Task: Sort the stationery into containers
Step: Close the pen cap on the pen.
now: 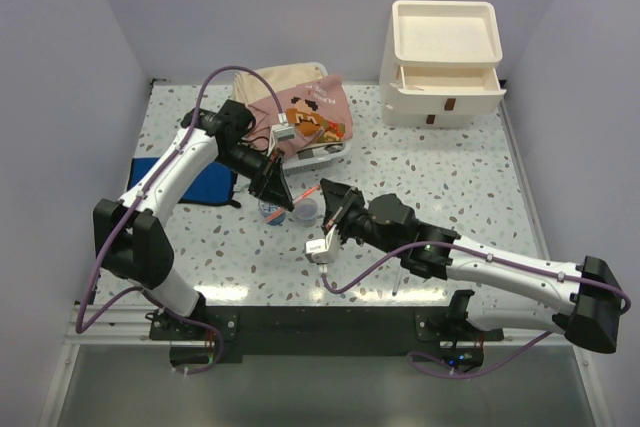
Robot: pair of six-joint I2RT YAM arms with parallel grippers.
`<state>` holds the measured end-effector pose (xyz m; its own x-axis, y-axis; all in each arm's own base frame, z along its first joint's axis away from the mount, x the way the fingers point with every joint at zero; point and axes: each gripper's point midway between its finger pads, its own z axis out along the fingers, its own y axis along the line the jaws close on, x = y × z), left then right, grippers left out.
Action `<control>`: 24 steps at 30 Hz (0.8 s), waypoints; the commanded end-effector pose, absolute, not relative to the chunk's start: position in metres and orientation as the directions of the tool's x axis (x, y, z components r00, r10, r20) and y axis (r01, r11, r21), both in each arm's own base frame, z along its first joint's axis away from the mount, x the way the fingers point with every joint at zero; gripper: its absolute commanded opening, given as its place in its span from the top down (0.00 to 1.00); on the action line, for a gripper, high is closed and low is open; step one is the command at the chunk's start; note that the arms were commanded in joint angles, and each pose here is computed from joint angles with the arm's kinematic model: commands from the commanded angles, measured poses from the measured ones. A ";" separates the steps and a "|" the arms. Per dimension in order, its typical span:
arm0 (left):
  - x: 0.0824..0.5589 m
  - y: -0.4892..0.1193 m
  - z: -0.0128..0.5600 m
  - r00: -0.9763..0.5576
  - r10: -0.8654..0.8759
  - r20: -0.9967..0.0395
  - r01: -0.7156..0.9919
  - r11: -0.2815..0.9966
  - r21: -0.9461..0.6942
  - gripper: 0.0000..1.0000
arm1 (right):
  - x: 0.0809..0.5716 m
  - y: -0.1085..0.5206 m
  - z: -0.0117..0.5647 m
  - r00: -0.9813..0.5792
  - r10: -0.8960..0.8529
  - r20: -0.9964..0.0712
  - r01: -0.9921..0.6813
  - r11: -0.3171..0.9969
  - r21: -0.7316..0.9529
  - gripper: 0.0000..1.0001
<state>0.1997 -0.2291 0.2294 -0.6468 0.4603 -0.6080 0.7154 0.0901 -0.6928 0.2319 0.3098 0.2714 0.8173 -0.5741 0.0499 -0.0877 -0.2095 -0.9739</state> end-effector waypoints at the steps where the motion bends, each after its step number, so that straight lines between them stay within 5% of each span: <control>1: 0.206 -0.232 0.241 -0.642 0.433 -0.632 0.723 0.070 -0.687 1.00 | 0.228 0.317 0.289 0.835 -0.549 0.025 -0.088 -0.179 -0.980 1.00; 24: 0.204 -0.245 0.239 -0.615 0.473 -0.631 0.732 0.043 -0.680 1.00 | 0.220 0.327 0.274 0.877 -0.479 0.028 -0.098 -0.237 -0.967 1.00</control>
<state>0.2060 -0.2340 0.2243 -0.6512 0.4880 -0.5812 0.7034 0.1005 -0.7037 0.2308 0.3120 0.2559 0.8356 -0.5473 0.0484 -0.1215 -0.2700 -0.9552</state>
